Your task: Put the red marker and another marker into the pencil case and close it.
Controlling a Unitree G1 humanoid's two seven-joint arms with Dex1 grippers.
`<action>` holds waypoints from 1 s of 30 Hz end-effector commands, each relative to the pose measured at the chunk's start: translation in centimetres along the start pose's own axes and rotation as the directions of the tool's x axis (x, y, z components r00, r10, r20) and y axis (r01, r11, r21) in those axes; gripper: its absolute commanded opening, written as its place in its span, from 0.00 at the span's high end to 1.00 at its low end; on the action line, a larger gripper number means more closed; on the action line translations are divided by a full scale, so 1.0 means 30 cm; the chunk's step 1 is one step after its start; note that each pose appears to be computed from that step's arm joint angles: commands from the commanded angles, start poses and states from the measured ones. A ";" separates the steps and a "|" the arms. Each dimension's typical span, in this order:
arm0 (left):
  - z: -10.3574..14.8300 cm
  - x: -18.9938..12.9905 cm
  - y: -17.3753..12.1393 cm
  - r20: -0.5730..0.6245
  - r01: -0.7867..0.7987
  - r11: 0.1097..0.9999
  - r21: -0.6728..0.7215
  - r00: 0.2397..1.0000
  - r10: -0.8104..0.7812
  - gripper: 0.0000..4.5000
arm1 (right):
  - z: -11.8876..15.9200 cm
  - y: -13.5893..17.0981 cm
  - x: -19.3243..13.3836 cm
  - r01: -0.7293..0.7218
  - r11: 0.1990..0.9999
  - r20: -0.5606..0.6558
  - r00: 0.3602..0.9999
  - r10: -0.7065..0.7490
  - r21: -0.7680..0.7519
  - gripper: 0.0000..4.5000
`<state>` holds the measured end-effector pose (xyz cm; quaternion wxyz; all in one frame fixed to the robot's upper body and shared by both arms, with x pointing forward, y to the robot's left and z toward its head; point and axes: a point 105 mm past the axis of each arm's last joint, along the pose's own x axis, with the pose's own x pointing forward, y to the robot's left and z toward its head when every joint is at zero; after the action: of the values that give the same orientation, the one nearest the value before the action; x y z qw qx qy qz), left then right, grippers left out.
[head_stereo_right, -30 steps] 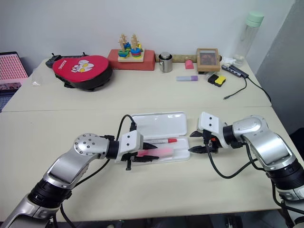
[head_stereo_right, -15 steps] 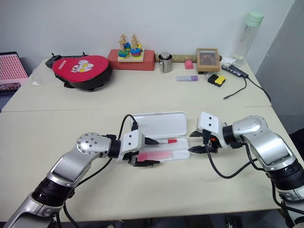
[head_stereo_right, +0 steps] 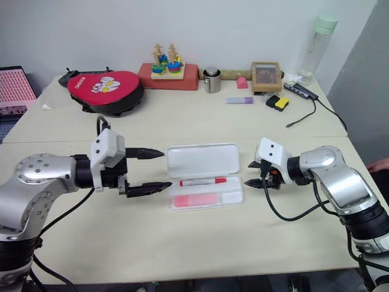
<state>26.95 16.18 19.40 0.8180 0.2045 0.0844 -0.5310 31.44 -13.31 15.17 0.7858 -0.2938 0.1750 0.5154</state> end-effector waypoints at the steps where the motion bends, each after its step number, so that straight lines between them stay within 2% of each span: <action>1: 0.046 -0.029 -0.019 0.020 -0.019 0.999 0.029 1.000 0.018 0.00 | 0.021 -0.070 -0.024 0.115 0.993 0.011 0.993 -0.114 -0.035 0.38; 4: 0.077 -0.042 -0.044 0.051 -0.044 0.999 0.019 0.998 0.043 0.00 | -0.015 -0.143 -0.024 0.236 0.971 -0.020 0.971 -0.237 -0.025 0.38; 12: 0.091 -0.050 -0.024 0.068 -0.144 0.989 0.010 0.987 0.143 0.00 | -0.092 -0.248 -0.063 0.402 0.916 -0.102 0.911 -0.399 0.003 0.38; 22: 0.077 -0.014 -0.029 0.082 -0.153 0.988 -0.009 0.985 0.153 0.00 | -0.196 -0.276 -0.184 0.426 0.903 -0.232 0.874 -0.428 -0.060 0.38; 30: 0.078 0.000 -0.031 0.092 -0.149 0.989 -0.009 0.984 0.149 0.00 | -0.221 -0.284 -0.188 0.415 0.906 -0.262 0.868 -0.422 -0.084 0.38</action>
<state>26.08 15.30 20.57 0.8625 0.1744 0.0512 -0.4722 36.91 -24.25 14.45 0.8427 -0.3912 0.2296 0.2902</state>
